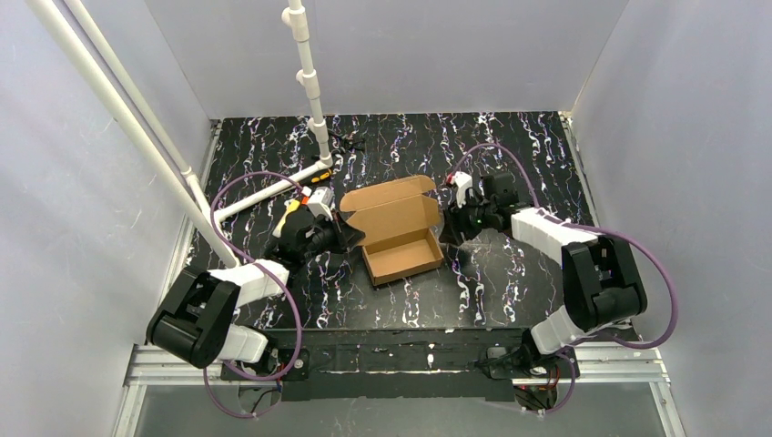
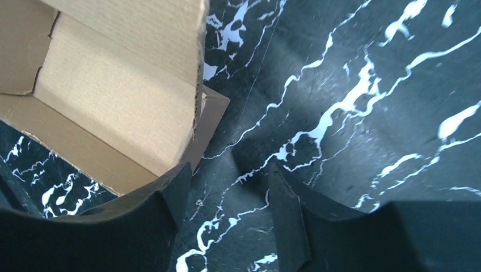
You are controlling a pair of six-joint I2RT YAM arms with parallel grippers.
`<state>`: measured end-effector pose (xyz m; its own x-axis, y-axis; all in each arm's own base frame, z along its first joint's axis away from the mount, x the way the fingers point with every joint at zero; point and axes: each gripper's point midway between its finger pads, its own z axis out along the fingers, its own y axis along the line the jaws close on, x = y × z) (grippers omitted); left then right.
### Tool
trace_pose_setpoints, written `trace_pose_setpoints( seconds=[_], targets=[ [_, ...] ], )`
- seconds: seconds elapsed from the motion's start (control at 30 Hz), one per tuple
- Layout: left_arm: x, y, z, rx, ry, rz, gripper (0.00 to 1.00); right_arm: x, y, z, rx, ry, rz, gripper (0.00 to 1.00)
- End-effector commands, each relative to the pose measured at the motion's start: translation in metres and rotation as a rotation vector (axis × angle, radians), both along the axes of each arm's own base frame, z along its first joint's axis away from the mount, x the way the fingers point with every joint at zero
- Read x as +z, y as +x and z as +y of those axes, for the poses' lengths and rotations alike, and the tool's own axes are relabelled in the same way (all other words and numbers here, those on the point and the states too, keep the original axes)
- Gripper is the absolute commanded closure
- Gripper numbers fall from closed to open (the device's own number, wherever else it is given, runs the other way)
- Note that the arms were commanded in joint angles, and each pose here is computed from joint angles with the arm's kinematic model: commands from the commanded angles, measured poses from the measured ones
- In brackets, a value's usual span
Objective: Fold the paper box
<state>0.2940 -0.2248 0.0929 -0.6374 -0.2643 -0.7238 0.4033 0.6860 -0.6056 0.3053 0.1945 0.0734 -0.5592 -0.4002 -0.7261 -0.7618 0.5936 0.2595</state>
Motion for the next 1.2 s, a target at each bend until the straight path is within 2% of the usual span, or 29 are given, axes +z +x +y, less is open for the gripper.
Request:
trace_pose_setpoints(
  seconds=[0.0, 0.17, 0.37, 0.47, 0.63, 0.77, 1.0, 1.17],
  targets=[
    [0.013, 0.008, -0.001, 0.012, 0.023, -0.061, 1.0, 0.004, 0.012, 0.014, -0.09, 0.03, -0.026, 0.42],
    [0.01, 0.008, -0.004, 0.022, 0.04, -0.053, 1.0, -0.002, 0.006, 0.026, -0.07, 0.011, -0.026, 0.43],
    [0.009, 0.011, -0.001, 0.04, 0.064, -0.063, 1.0, 0.023, 0.02, 0.017, -0.113, 0.013, -0.109, 0.42],
    [0.011, 0.011, -0.001, 0.034, 0.068, -0.071, 1.0, 0.034, 0.013, 0.018, -0.051, 0.036, -0.126, 0.39],
    [0.015, 0.012, -0.005, 0.023, 0.069, -0.079, 1.0, 0.026, -0.007, 0.034, 0.079, 0.104, -0.056, 0.36],
    [0.018, 0.011, -0.008, 0.02, 0.07, -0.088, 1.0, 0.007, 0.007, 0.029, -0.029, 0.028, -0.046, 0.39],
    [0.025, 0.012, -0.014, 0.023, 0.074, -0.102, 1.0, -0.019, 0.016, 0.024, -0.127, -0.123, -0.071, 0.61],
    [0.029, 0.012, -0.017, 0.015, 0.074, -0.107, 1.0, -0.02, 0.026, 0.018, -0.177, -0.169, -0.096, 0.99]
  ],
)
